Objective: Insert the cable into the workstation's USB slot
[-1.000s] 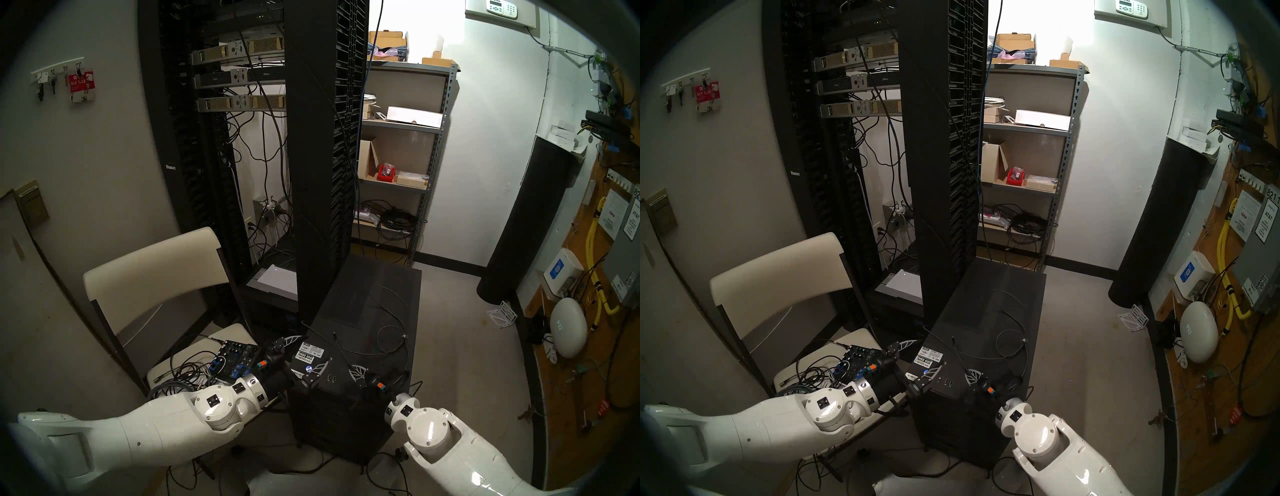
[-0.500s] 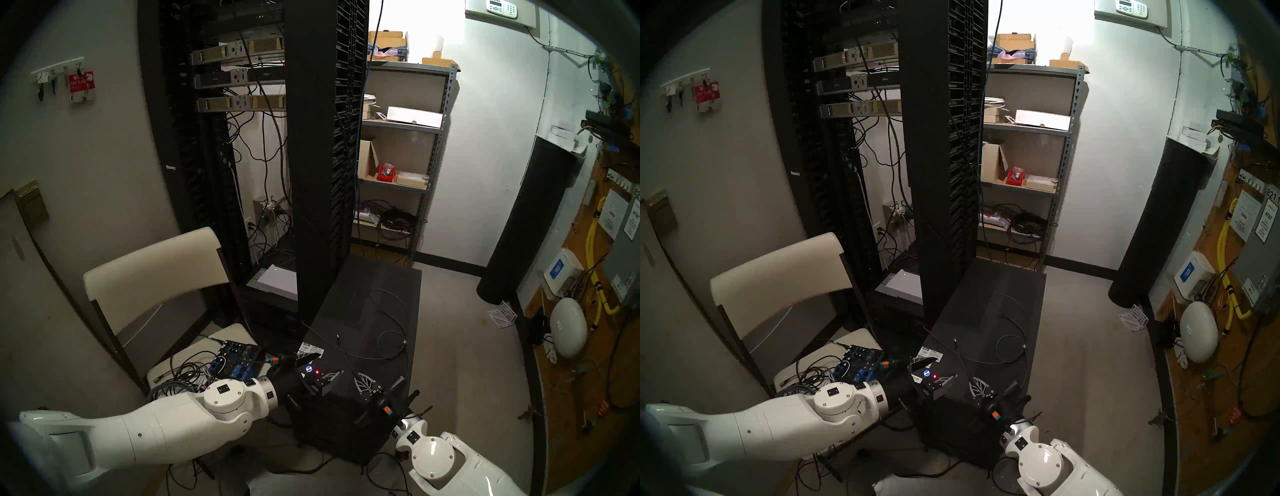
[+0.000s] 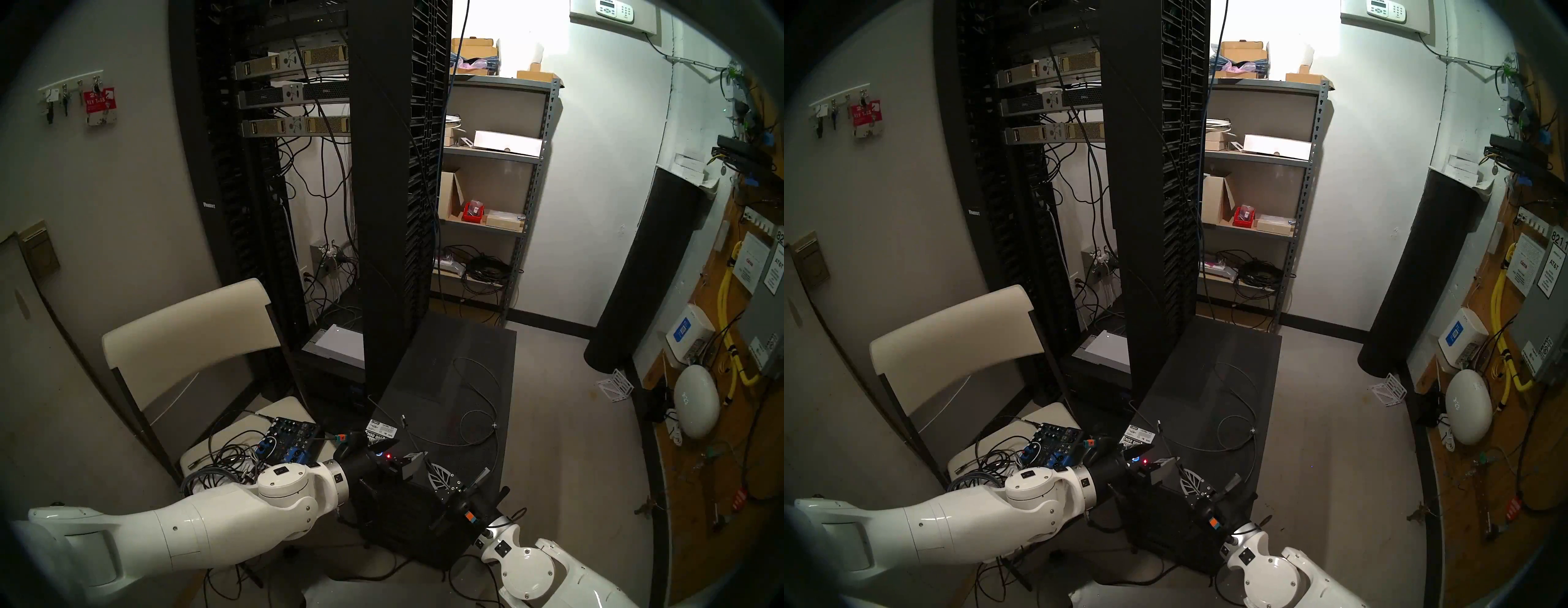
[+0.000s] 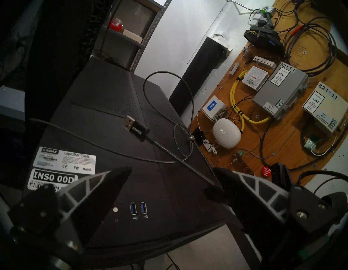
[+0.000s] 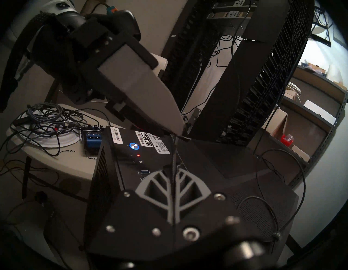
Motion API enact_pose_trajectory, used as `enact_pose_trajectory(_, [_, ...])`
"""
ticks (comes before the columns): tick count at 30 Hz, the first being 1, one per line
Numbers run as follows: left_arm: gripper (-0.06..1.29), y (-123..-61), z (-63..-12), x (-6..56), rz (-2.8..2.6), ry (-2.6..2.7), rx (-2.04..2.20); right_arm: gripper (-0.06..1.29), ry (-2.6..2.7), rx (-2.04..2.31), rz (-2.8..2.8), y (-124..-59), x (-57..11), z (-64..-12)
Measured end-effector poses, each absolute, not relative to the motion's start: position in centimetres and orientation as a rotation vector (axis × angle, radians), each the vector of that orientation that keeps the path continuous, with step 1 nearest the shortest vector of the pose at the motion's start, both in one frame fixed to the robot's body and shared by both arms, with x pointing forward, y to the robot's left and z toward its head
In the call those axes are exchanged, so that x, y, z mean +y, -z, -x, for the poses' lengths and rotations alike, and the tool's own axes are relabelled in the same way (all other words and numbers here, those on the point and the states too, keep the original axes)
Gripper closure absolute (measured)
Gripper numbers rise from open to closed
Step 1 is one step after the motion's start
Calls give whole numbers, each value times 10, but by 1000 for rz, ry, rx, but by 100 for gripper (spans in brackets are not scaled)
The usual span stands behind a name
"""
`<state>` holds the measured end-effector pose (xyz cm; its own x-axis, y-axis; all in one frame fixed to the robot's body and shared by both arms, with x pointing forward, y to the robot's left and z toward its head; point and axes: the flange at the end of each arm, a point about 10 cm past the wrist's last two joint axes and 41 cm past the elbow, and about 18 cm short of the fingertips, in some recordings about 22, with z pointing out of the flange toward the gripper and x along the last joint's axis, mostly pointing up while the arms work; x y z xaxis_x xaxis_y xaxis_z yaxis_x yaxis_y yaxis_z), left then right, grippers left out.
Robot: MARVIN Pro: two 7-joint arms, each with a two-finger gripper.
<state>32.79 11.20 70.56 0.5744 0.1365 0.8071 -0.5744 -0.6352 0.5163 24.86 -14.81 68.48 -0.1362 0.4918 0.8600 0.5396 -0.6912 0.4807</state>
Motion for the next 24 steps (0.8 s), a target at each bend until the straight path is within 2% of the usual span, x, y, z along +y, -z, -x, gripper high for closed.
enact_pose_trajectory(10, [1, -697, -335, 109, -2049, -1126, -286, 125, 1999, -1240, 2009, -687, -140, -249])
enact_pose_trajectory(15, [6, -690, -340, 112, -2083, -1134, -264, 125, 1998, -1250, 1998, -687, -137, -248])
enact_pose_trajectory(17, [12, -688, -342, 112, -2093, -1135, -255, 125, 2001, -1253, 1995, -687, -136, -248])
enact_pose_trajectory(24, [11, -693, -349, 112, -2076, -1142, -223, 125, 2040, -1253, 2010, -691, -141, -252])
